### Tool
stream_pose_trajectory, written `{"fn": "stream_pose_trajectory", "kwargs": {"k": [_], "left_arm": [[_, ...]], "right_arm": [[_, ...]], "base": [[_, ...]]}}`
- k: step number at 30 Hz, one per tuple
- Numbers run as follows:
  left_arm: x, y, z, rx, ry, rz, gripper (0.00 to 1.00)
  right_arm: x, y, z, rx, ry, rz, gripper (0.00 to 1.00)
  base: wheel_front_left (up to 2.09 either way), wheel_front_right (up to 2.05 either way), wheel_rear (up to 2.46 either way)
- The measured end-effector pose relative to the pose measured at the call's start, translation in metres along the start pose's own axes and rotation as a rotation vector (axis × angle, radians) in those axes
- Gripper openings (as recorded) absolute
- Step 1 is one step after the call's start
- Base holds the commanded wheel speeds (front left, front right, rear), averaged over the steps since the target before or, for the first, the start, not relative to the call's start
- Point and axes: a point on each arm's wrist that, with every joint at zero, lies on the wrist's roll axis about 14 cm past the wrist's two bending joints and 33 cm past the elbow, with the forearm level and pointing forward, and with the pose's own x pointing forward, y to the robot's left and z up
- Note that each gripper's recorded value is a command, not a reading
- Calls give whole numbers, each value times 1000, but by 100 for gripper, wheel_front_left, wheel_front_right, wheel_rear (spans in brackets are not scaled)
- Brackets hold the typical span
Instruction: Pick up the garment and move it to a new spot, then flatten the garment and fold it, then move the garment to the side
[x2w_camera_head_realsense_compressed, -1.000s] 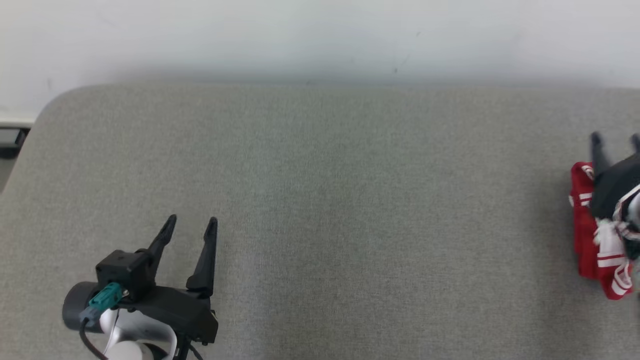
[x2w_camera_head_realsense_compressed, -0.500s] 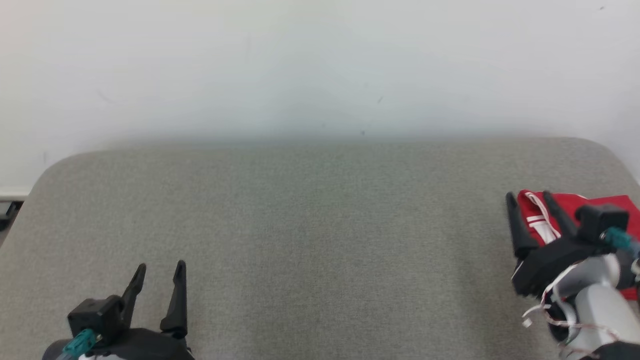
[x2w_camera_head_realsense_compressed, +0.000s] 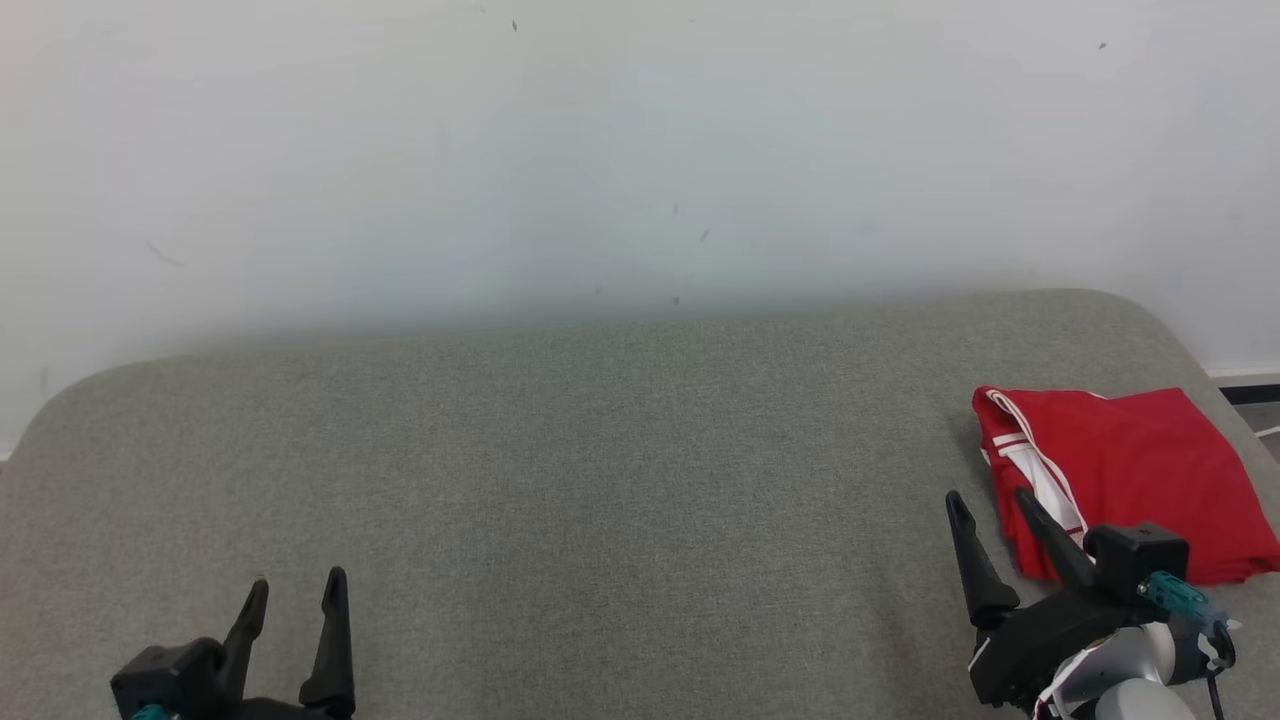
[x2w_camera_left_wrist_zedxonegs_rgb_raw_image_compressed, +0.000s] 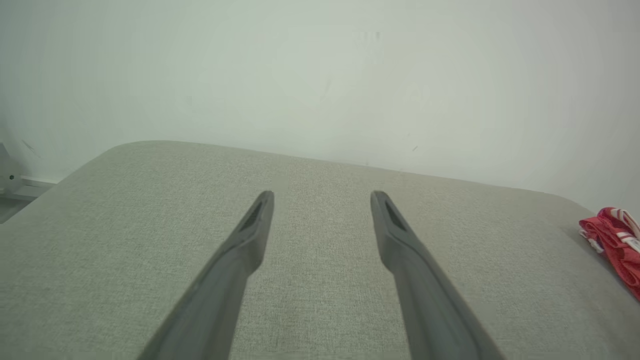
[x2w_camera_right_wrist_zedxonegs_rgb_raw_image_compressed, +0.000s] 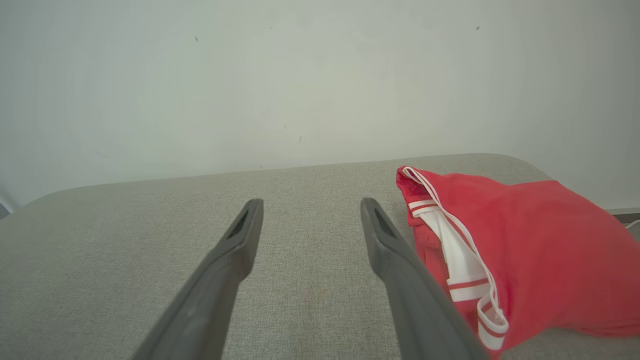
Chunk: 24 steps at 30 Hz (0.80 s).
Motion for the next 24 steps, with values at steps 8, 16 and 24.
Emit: {"fn": "stream_pose_trajectory", "kwargs": {"k": [8, 16, 24], "left_arm": [[-3, 9, -9, 1, 33, 30, 100], [-7, 16, -18, 0, 64, 49, 100], [-7, 24, -20, -9, 74, 78, 100]], "right_arm": [[-5, 1, -4, 35, 7, -9, 100], [-5, 6, -7, 42, 20, -4, 100], [-2, 13, -6, 48, 26, 10, 100]], "base": [[0, 0, 0], [0, 0, 0], [0, 0, 0]]}}
